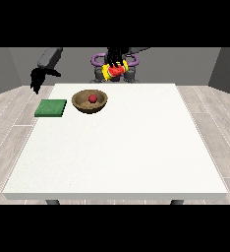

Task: Pick the cup and pour the ball into the bowl, then pick the bowl and place it on the pad

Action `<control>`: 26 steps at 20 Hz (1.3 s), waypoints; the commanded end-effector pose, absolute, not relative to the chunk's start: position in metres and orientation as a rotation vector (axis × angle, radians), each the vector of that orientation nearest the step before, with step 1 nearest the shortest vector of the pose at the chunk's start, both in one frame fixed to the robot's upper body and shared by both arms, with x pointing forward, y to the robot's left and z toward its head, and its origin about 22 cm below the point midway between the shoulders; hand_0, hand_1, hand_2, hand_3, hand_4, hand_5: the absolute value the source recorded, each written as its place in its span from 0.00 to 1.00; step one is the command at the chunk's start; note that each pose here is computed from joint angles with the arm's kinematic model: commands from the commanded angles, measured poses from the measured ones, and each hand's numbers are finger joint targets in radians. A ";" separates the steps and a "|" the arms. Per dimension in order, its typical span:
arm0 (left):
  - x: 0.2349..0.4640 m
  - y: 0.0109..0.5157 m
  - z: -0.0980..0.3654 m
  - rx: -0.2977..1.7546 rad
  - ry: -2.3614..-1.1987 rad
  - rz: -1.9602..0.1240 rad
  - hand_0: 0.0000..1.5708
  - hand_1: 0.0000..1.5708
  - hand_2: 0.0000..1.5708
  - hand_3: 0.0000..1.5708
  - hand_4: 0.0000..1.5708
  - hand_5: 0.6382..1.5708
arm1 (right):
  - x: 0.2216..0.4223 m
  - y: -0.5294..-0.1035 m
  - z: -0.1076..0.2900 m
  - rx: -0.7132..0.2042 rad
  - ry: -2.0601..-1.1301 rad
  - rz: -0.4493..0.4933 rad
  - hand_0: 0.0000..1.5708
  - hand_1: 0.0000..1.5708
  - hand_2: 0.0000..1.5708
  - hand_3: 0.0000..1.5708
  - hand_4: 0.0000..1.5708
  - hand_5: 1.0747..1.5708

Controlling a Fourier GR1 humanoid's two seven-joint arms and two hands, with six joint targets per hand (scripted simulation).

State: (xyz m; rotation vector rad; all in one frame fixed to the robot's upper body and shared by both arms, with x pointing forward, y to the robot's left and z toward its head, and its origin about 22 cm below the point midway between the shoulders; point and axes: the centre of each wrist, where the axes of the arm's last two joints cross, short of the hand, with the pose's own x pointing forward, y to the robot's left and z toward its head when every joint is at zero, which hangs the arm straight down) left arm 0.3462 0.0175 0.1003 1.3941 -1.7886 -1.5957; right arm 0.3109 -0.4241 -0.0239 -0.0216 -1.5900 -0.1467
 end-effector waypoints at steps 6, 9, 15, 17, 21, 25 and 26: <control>0.371 0.122 0.108 1.016 -1.901 -0.950 0.55 0.55 1.00 0.99 0.59 0.98 | 0.316 -0.432 -0.009 -0.072 -1.637 -0.211 0.00 0.00 0.00 0.00 0.26 0.97; 0.369 0.117 0.112 0.754 -1.945 -0.706 0.79 0.79 1.00 0.79 0.58 0.97 | 0.314 -0.420 -0.021 -0.045 -1.652 -0.232 0.00 0.00 0.00 0.00 0.14 0.99; 0.379 0.135 0.114 0.454 -2.019 -0.395 0.33 0.33 0.00 0.00 0.53 0.97 | 0.340 -0.394 -0.004 0.066 -1.717 -0.189 0.00 0.00 0.00 0.00 0.25 1.00; 0.377 0.151 0.085 0.426 -2.012 -0.333 0.00 0.00 0.00 0.00 0.51 0.98 | 0.355 -0.361 0.000 0.086 -1.720 -0.159 0.00 0.00 0.00 0.00 0.26 1.00; 0.378 0.169 0.060 0.282 -1.964 -0.270 0.00 0.00 0.00 0.00 0.00 0.94 | 0.361 -0.331 -0.005 0.104 -1.662 -0.133 0.00 0.00 0.00 0.00 0.19 0.96; 0.365 0.177 0.027 0.276 -1.871 -0.285 0.00 0.00 0.00 0.00 0.00 0.95 | 0.348 -0.324 -0.026 0.092 -1.580 -0.096 0.00 0.00 0.00 0.00 0.01 0.94; 0.377 0.188 0.054 0.301 -1.930 -0.305 0.00 0.00 0.00 0.00 0.00 0.95 | 0.348 -0.344 -0.022 0.076 -1.612 -0.093 0.00 0.00 0.00 0.00 0.00 0.95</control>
